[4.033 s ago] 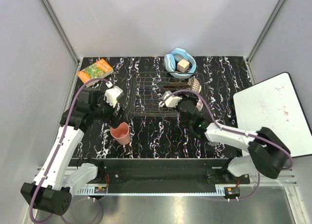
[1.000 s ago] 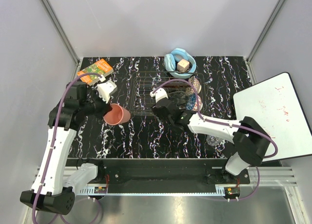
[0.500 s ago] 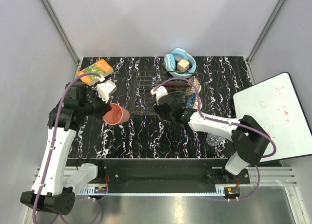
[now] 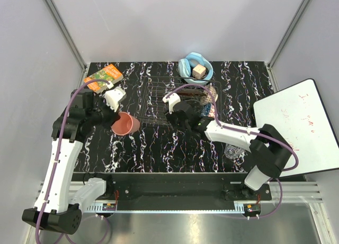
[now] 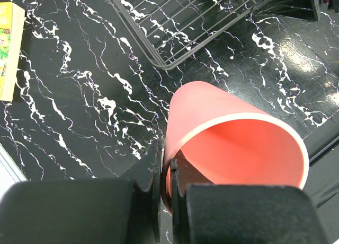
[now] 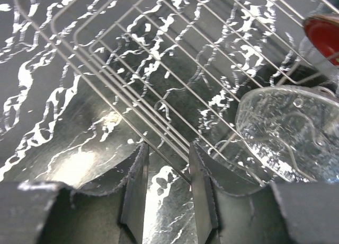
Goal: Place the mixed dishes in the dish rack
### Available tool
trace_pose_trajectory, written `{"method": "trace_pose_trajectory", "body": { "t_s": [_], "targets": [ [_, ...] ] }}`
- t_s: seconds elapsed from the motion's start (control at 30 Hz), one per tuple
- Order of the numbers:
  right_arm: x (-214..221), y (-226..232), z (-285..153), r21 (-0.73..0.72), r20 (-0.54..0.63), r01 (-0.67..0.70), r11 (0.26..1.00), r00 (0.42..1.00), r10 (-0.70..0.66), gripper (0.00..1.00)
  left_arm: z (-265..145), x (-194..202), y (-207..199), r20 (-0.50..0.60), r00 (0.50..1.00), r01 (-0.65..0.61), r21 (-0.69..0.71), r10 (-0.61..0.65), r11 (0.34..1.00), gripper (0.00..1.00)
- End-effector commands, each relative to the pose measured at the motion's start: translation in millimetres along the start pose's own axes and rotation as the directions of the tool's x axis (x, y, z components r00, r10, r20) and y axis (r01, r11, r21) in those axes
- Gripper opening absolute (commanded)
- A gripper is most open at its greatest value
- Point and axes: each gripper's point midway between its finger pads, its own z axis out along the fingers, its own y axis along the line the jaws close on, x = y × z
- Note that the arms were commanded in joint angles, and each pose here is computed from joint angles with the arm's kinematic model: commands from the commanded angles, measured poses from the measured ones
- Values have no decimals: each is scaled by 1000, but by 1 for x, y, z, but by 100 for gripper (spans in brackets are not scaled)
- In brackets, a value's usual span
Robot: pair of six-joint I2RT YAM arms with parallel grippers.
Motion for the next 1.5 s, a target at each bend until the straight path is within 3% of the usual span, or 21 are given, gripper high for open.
{"method": "trace_pose_trajectory", "body": {
  "t_s": [0.0,0.37,0.73,0.87,0.93,1.03,1.1,1.17,1.33,1.47],
  "targets": [
    [90,42,-17,-216,-326,-66,974,945,-8,5,-12,-26,13,83,996,-28,-68,34,997,0],
    [119,68,-61,-318,-498,-212,924,867,28,3,-16,-28,15,95,995,-29,-87,37,996,0],
    [128,84,-100,-288,-558,-329,899,821,122,4,-22,-39,13,130,991,-21,-81,31,997,0],
    [129,103,-116,-320,-566,-348,881,816,117,7,-17,-43,0,149,989,4,-1,-4,1000,0],
    [119,106,-119,-327,-547,-356,875,827,132,15,-15,-47,-6,159,987,25,44,-31,999,0],
    [81,106,-122,-348,-455,-340,874,876,159,41,-11,-59,-20,186,980,49,148,-76,988,0],
    [40,107,-126,-374,-359,-322,870,915,184,99,-13,-67,-34,228,968,48,237,-103,970,0],
    [2,102,-128,-363,-259,-305,880,941,219,100,-23,-83,-49,334,938,-15,308,-93,951,0],
    [-63,95,-141,-361,-103,-302,882,953,284,100,-21,-98,-62,340,919,25,454,-199,891,0],
    [-113,90,-162,-408,-5,-413,814,893,451,100,-34,-117,-64,368,881,50,552,-297,832,0]
  ]
}}
